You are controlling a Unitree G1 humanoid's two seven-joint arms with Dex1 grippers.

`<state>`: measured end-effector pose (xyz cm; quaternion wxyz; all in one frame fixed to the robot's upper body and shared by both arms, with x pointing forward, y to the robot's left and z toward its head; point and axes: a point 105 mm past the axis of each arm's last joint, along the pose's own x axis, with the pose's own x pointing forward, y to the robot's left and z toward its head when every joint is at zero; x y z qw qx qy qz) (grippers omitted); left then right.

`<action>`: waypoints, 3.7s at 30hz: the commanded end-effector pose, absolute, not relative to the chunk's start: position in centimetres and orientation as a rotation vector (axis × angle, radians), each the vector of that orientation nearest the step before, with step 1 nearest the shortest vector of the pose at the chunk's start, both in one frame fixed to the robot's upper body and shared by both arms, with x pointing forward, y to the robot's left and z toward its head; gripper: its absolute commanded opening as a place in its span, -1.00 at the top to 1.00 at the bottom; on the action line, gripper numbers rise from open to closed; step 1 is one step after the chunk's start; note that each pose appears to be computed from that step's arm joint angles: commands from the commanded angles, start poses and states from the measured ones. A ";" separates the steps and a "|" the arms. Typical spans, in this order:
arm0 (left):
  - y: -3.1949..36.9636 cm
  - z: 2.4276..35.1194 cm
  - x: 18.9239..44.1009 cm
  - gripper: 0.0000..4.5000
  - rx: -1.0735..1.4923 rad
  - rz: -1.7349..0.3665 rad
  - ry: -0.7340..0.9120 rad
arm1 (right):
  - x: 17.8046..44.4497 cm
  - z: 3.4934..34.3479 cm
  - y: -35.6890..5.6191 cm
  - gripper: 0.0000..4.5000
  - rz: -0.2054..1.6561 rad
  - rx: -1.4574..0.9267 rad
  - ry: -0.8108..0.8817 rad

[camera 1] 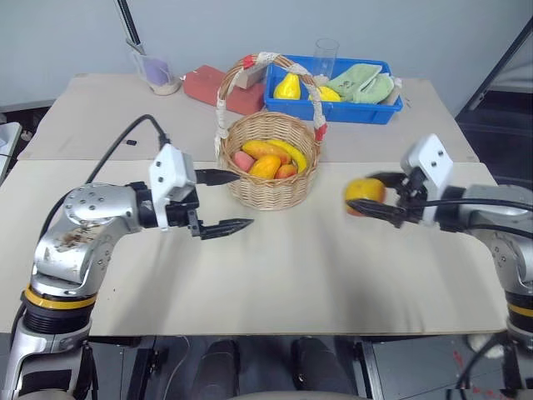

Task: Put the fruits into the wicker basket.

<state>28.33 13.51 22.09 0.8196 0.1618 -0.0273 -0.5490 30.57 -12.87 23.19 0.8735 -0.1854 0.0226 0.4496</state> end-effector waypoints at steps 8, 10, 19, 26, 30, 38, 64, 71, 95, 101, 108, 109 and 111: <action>16.3 24.3 27.0 -1.00 0.296 -1.045 -0.078 | 36.4 25.9 -4.6 -0.29 0.863 -0.359 -0.226; 16.4 24.4 26.8 -1.00 0.291 -1.026 -0.079 | 37.5 26.0 -3.9 -0.29 0.852 -0.332 -0.244; 16.0 24.5 26.8 -1.00 0.295 -1.005 -0.090 | 37.5 26.7 -3.7 -1.00 0.856 -0.280 -0.288; 15.6 25.0 26.8 -1.00 0.288 -1.041 -0.109 | 32.3 26.2 -6.0 -1.00 1.011 -0.307 -0.248; 15.2 25.0 26.3 -1.00 0.282 -1.087 -0.103 | 30.8 26.1 -8.8 -1.00 0.945 -0.308 -0.253; 14.4 25.1 26.8 -1.00 0.298 -1.113 -0.111 | 36.0 26.5 -11.4 -1.00 0.618 -0.235 -0.288; 14.7 24.3 27.5 -1.00 0.329 -1.072 -0.122 | 41.5 26.6 -11.9 0.92 0.533 -0.158 -0.281; 14.5 24.4 27.8 -1.00 0.321 -1.069 -0.136 | 40.9 28.4 -19.0 0.92 0.314 -0.265 -0.378; 17.9 22.8 28.8 -1.00 0.381 -0.877 -0.061 | 37.7 25.0 -25.3 -0.99 0.323 -0.335 -0.138; 22.9 20.2 28.0 -1.00 0.480 -0.674 0.085 | 34.2 23.9 -25.8 -0.99 0.487 -0.467 0.004; 27.7 18.7 26.1 -1.00 0.534 -0.537 0.220 | 30.7 22.1 -25.1 -0.99 0.759 -0.562 0.184; 28.0 18.8 25.9 -1.00 0.521 -0.527 0.217 | 30.4 21.7 -25.1 -0.99 0.783 -0.565 0.212; 28.2 18.8 25.7 -1.00 0.510 -0.521 0.220 | 30.1 21.2 -25.1 -0.99 0.811 -0.574 0.245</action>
